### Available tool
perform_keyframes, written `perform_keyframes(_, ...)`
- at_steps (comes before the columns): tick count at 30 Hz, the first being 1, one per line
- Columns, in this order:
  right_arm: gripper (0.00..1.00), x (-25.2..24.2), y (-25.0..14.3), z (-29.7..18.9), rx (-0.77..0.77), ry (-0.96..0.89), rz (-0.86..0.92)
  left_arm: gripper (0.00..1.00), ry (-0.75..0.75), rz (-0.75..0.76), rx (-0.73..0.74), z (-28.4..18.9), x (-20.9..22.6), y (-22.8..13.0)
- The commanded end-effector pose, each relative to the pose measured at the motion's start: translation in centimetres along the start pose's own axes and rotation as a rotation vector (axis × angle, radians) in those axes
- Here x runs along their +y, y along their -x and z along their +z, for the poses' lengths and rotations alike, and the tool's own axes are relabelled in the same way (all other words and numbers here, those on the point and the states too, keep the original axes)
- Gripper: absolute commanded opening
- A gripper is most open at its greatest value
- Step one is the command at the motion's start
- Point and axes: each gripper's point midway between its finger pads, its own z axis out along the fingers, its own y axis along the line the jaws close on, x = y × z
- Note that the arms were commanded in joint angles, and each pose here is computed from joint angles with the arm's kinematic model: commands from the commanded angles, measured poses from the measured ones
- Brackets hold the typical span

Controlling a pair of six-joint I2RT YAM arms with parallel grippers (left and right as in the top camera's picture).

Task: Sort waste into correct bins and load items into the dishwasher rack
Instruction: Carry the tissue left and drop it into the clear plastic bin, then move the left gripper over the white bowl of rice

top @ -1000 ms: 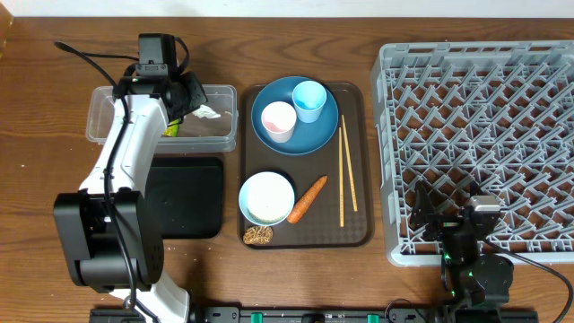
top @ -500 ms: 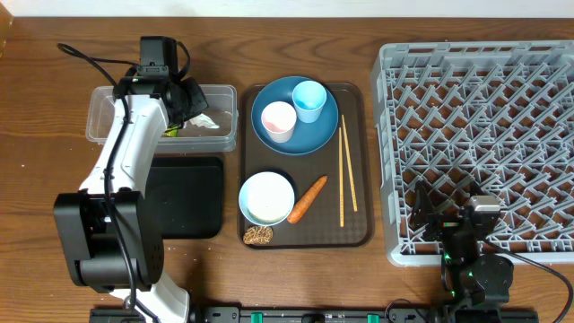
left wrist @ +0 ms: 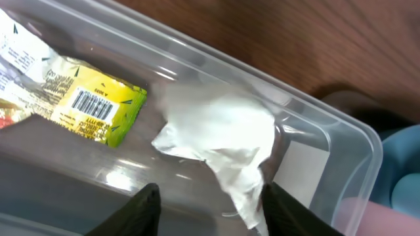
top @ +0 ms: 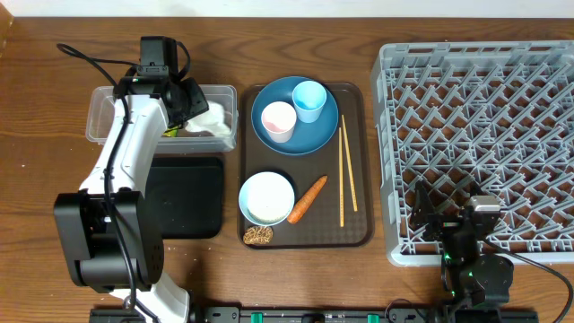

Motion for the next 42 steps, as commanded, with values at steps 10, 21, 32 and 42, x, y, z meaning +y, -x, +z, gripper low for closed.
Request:
perform_keyframes(10,0.99,-0.1,0.0,0.0,-0.001,-0.003,-0.007,0.61,-0.008,0.01,0.03,-6.8,0.5,-2.5)
perform_keyframes(21,0.99,-0.1,0.0,0.0,0.0,-0.003,-0.007,0.61,0.026,0.104,0.403,-10.3,0.2,-13.0)
perform_keyframes(32,0.99,-0.1,0.0,0.0,0.0,-0.003,-0.007,0.61,0.006,0.311,0.472,-11.3,-3.8,-17.6)
perform_keyframes(42,0.99,-0.1,0.0,0.0,0.0,-0.003,-0.007,0.64,-0.055,0.461,0.454,-11.7,-7.5,-20.3)
